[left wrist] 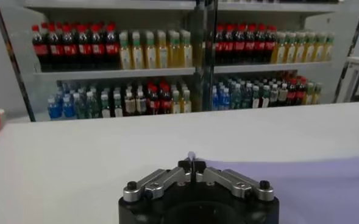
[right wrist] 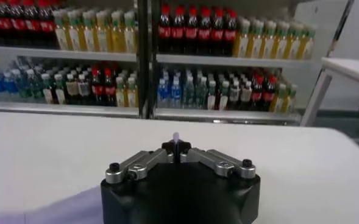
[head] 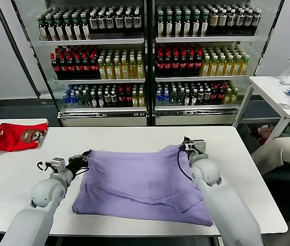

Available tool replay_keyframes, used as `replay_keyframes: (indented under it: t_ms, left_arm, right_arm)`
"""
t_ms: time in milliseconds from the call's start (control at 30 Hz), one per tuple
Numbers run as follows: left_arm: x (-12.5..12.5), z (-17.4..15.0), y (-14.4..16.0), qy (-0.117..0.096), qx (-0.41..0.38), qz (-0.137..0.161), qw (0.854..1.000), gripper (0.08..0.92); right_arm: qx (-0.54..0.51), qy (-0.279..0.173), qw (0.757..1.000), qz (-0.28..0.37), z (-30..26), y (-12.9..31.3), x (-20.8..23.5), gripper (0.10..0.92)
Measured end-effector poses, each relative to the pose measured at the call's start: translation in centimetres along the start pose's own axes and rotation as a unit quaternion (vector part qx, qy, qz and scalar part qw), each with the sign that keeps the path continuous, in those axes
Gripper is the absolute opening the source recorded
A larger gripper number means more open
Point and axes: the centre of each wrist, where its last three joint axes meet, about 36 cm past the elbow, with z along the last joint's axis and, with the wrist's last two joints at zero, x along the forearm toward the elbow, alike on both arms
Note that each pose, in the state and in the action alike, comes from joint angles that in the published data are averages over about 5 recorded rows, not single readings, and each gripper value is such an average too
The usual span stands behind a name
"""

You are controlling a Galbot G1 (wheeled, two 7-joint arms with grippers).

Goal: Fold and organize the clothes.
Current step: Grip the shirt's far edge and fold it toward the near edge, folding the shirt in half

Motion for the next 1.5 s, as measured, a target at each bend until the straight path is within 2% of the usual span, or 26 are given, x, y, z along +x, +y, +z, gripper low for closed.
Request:
replay_keyframes:
  t_ms: [267, 567, 900, 1500]
  left_arm:
    - [3.7, 2.3, -1.2, -0.009, -0.001, 0.004, 1.0, 0.085]
    - [6.8, 3.8, -2.3, -0.009, -0.007, 0.008, 1.0, 0.085]
    - [9.3, 4.5, -3.7, 0.001, -0.015, 0.017, 1.0, 0.085]
    - [11.2, 4.5, -4.1, 0.015, -0.025, 0.02, 0.999, 0.085]
  right_arm:
    - [0.01, -0.007, 1.0, -0.008, 1.0, -1.4, 6.7, 0.123]
    - [0.011, 0.0, 1.0, -0.015, 2.2, -1.7, 11.3, 0.123]
    - [0.016, 0.012, 1.0, -0.017, 3.1, -1.9, 13.3, 0.123]
    - [0.025, 0.025, 0.999, -0.026, 3.9, -1.5, 16.5, 0.123]
